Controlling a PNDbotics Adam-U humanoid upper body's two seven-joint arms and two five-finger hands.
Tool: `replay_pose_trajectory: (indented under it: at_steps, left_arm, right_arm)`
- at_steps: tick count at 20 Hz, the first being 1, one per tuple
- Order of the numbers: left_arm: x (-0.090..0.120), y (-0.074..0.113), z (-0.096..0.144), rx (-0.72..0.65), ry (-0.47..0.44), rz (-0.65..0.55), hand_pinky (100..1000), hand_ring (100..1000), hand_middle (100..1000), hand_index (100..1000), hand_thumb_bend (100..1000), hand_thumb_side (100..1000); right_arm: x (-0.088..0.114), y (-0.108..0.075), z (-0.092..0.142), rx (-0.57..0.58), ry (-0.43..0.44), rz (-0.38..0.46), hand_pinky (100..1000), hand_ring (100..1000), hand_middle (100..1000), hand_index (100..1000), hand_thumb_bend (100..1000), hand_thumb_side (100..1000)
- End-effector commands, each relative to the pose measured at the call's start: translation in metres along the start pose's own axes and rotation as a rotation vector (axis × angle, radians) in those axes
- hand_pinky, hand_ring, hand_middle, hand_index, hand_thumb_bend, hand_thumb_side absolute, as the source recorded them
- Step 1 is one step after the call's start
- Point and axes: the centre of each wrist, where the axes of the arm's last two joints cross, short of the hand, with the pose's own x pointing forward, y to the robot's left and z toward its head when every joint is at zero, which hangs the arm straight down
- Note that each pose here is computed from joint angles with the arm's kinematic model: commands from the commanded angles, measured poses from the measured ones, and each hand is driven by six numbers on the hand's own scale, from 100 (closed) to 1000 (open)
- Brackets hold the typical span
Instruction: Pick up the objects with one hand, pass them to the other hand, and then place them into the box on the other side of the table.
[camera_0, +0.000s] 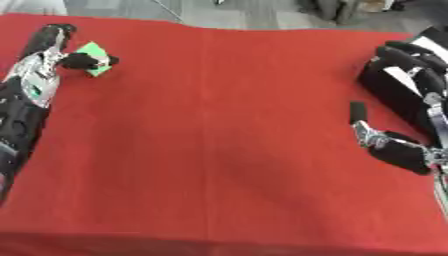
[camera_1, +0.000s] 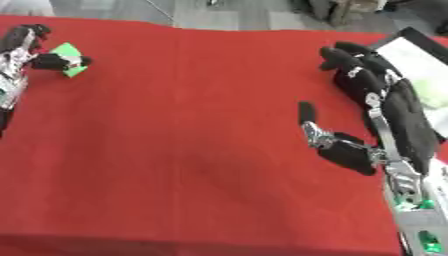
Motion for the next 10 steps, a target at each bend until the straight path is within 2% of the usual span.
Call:
replay_pose_trajectory:
  at_steps: [1, 10]
  left_arm:
    - [0.0038, 0.0193, -0.0039, 0.013, -0.013, -0.032, 726, 709, 732, 865, 732, 460]
    - [0.0013, 0.0129, -0.0028, -0.044, 0.015, -0.091, 677, 594, 616, 819, 523, 188]
  right_arm:
    - [-0.0002, -0.0085, -0.0037, -0.020, -0.011, 0.013, 823, 857, 643, 889, 137, 391]
    - [-0.0014, -0.0086, -0.0017, -0.020, 0.001, 0.015, 823, 858, 644, 890, 101, 399]
